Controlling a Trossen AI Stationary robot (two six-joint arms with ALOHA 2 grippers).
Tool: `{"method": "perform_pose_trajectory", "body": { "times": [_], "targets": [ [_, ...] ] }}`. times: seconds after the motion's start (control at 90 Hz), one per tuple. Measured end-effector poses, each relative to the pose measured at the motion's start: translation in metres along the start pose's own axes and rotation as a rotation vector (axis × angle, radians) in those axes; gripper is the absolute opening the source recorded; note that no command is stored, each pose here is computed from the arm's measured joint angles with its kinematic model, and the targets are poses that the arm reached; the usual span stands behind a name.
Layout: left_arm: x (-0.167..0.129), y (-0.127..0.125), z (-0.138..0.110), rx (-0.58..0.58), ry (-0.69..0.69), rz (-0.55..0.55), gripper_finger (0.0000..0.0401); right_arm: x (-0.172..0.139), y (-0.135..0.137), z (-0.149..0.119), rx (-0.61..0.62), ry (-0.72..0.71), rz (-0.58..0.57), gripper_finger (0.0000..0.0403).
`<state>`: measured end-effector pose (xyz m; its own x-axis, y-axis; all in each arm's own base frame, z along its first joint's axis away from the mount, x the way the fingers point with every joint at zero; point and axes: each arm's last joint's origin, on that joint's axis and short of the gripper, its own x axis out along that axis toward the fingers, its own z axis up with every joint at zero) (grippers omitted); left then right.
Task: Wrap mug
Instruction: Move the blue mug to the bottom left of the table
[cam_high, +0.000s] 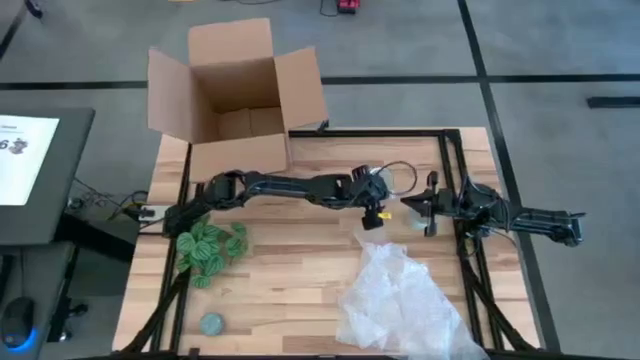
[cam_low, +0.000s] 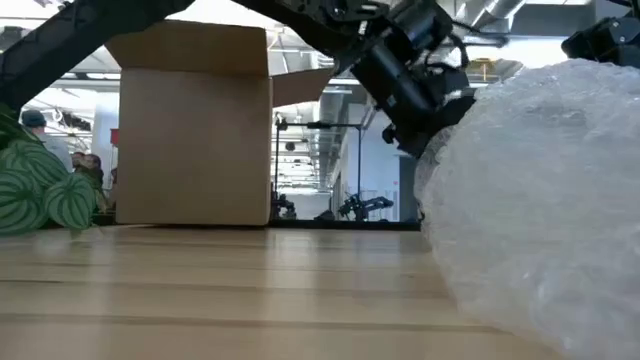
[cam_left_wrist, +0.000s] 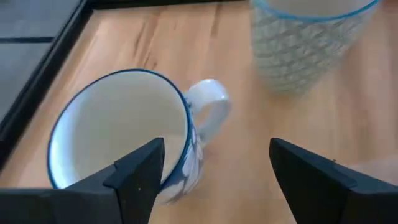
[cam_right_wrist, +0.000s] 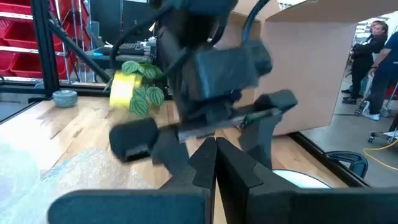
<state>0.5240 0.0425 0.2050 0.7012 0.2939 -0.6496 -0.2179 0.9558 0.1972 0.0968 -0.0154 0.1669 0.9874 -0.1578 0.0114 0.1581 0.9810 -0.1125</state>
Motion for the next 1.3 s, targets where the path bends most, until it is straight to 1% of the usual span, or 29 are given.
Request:
{"method": "perform_pose_trajectory", "body": {
  "times": [0.178,0.3,0.478,0.622,0.744,0.822,0.889,0.967,1.156,1.2,1.3],
  "targets": [
    [-0.001,-0.007,-0.001,0.020,0.009,-0.014,0.0249,0.000,0.000,0.000,0.000,0.001,0.000,0.0000],
    [0.000,-0.009,-0.003,0.024,0.022,-0.024,0.0222,0.000,0.000,0.000,0.000,0.002,0.000,0.0000],
    [0.001,-0.009,-0.009,0.050,0.075,-0.016,0.0187,0.000,0.000,0.000,0.000,0.003,0.000,0.0000],
    [0.001,-0.006,-0.010,0.083,0.086,0.057,0.0180,0.000,0.000,0.000,0.000,0.003,0.000,0.0000],
    [0.002,-0.002,-0.010,0.079,0.092,0.068,0.0179,0.000,0.000,0.000,0.000,0.003,0.000,0.0000],
    [0.002,0.001,-0.011,0.076,0.095,0.076,0.0169,0.000,0.000,0.000,0.000,0.003,0.000,0.0000],
    [0.003,0.003,-0.011,0.073,0.095,0.079,0.0151,0.000,0.000,0.000,0.000,0.003,0.001,0.0000],
    [0.003,0.005,-0.011,0.070,0.096,0.079,0.0120,0.000,0.000,0.000,0.000,0.003,0.000,0.0000],
    [0.004,0.005,-0.011,0.069,0.094,0.037,0.0021,0.000,0.000,0.000,0.000,0.003,0.000,0.0000],
    [0.003,0.004,-0.011,0.072,0.100,0.032,0.0011,0.000,0.000,0.000,0.000,0.003,0.001,0.0000],
    [-0.001,0.000,-0.010,0.091,0.117,0.026,0.0010,0.000,0.000,0.000,0.000,0.002,0.001,0.0000]
  ]
}}
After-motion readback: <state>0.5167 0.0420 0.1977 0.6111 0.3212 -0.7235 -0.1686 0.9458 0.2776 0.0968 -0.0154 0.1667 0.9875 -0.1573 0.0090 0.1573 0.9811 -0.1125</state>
